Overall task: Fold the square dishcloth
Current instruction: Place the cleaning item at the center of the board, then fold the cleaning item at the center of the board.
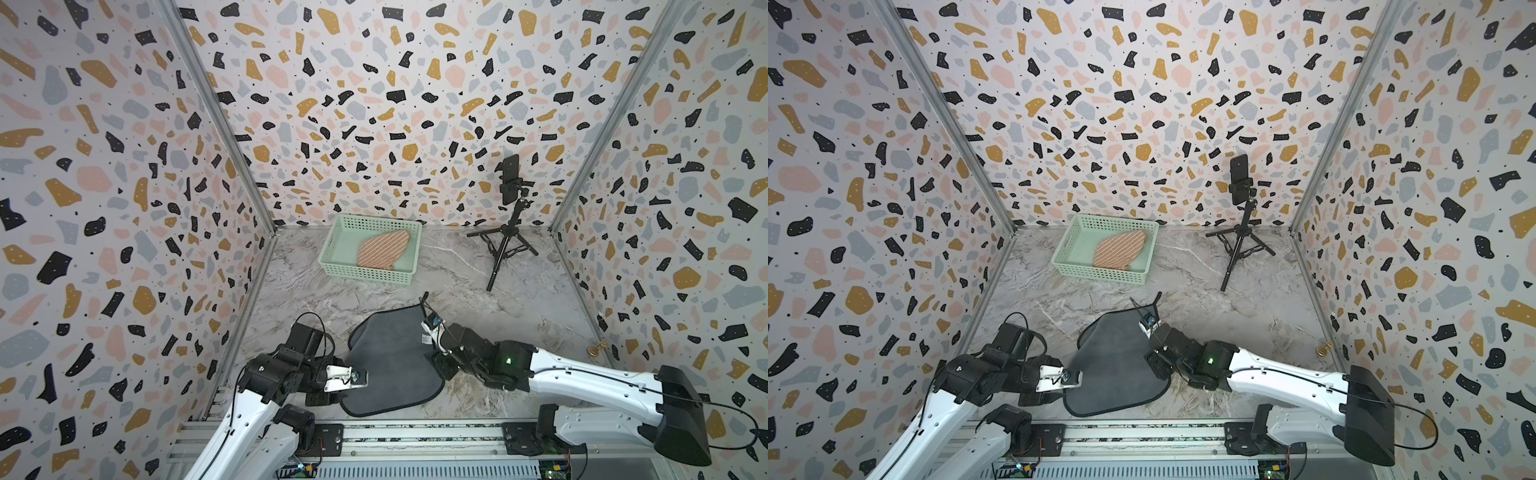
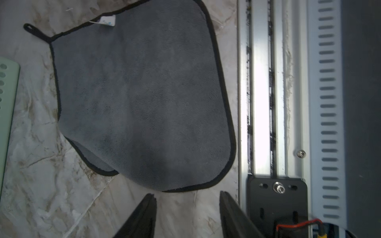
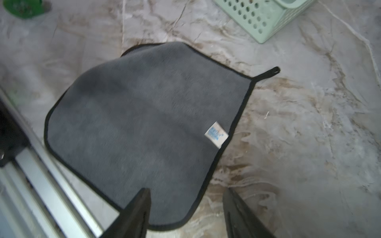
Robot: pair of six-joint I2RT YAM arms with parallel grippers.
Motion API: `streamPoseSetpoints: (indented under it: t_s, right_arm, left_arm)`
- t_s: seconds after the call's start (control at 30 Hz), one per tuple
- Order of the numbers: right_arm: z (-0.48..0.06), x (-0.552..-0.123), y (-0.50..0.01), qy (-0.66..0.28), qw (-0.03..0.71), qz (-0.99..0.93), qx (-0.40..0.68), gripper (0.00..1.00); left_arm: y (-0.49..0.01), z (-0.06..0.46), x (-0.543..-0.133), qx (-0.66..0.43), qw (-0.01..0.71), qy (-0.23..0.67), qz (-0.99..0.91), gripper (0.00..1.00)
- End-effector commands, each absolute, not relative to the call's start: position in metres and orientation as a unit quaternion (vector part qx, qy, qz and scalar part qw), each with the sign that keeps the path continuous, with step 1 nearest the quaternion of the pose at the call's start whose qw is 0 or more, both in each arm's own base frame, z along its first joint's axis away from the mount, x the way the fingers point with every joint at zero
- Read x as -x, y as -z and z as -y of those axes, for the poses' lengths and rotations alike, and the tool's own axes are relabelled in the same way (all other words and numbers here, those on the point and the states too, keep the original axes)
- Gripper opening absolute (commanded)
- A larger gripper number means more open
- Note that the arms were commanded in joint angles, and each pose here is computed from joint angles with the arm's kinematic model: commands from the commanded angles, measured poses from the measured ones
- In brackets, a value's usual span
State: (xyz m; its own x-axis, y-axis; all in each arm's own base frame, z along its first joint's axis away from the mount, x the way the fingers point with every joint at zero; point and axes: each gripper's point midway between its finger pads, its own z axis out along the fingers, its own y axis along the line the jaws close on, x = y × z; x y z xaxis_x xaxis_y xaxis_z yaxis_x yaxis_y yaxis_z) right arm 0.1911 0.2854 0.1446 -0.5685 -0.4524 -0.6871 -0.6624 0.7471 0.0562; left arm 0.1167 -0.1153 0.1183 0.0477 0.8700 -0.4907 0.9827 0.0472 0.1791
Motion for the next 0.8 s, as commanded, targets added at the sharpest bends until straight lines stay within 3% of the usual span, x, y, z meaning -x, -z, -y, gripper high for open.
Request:
streamPoseSetpoints:
  t_s: [0.0, 0.17, 0.37, 0.53, 0.67, 0.77]
  right_arm:
    - [-0.305, -0.214, -0.130, -0.197, 0.305, -0.890, 0.277, 0.54]
    - [-0.328, -0.256, -0.087, -0.215, 0.267, -0.911, 0.229, 0.43]
    - [-0.304, -0.282, -0.031, -0.180, 0.228, -0.943, 0.161, 0.31]
    - [-0.256, -0.272, -0.003, -0.105, 0.197, -0.968, 0.111, 0.27]
    - [-0.219, -0.257, 0.006, -0.057, 0.194, -0.975, 0.087, 0.29]
    - [-0.203, -0.249, 0.005, -0.042, 0.203, -0.975, 0.083, 0.30]
  left_arm:
    - [-0.117, 0.119, -0.191, -0.603, 0.303, 0.049, -0.736, 0.40]
    - [-0.105, 0.118, -0.252, -0.541, 0.270, 0.017, -0.796, 0.42]
    - [-0.074, 0.115, -0.302, -0.529, 0.249, -0.035, -0.811, 0.42]
    - [-0.056, 0.147, -0.285, -0.569, 0.210, 0.012, -0.795, 0.39]
    - [-0.051, 0.175, -0.268, -0.597, 0.211, 0.034, -0.773, 0.36]
    - [-0.060, 0.180, -0.282, -0.585, 0.231, 0.023, -0.778, 0.35]
